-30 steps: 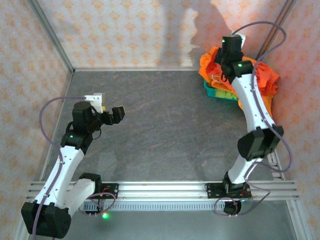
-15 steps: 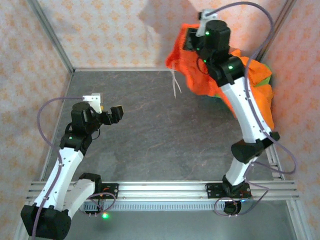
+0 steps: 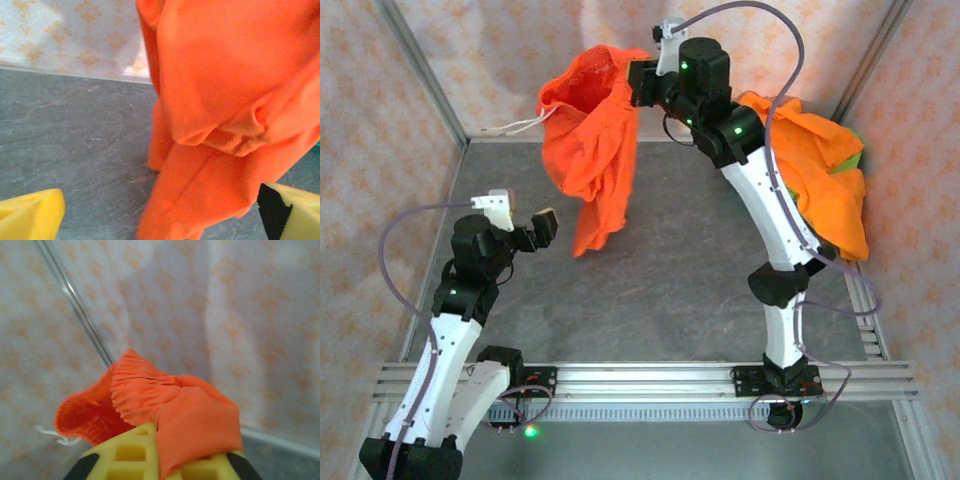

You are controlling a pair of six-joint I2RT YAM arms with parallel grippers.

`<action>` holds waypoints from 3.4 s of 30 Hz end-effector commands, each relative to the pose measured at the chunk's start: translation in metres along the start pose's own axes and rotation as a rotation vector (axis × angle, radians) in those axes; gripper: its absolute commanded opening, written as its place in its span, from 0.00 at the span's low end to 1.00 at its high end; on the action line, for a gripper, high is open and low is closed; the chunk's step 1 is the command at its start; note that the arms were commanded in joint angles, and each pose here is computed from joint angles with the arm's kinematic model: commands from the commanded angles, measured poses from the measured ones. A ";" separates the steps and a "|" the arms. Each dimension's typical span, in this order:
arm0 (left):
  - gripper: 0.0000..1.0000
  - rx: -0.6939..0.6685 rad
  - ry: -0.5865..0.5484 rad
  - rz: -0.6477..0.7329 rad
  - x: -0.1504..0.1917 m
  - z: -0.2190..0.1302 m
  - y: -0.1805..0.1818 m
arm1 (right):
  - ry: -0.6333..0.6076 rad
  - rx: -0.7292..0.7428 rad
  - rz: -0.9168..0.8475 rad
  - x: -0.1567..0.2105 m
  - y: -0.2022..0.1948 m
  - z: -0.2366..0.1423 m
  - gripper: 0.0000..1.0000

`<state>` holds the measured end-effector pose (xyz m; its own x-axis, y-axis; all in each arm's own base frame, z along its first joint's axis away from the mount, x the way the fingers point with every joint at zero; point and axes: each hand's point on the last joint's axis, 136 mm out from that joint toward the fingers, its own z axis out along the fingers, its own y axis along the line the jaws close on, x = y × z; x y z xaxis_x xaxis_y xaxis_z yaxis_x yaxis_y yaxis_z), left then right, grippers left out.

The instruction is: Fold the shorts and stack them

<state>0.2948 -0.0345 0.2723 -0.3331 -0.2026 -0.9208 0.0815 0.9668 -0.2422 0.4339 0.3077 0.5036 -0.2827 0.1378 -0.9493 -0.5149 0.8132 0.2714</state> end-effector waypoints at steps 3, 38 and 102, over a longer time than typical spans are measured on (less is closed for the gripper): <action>1.00 -0.019 -0.065 0.020 -0.009 -0.007 0.003 | 0.120 0.203 0.009 0.058 -0.071 -0.030 0.55; 0.98 -0.107 0.299 -0.394 0.078 0.042 0.018 | 0.897 0.426 -0.135 0.385 -0.097 0.050 0.76; 0.49 0.062 0.573 0.001 0.096 0.136 -0.114 | 0.605 0.505 0.063 0.334 -0.155 -0.116 0.00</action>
<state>0.3831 -0.2054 0.1842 -0.7978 -0.0774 -0.5979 0.1706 0.9222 -0.3470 0.3384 0.1910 0.1753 -0.7575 -0.0352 -0.6519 -0.1776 0.9720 0.1538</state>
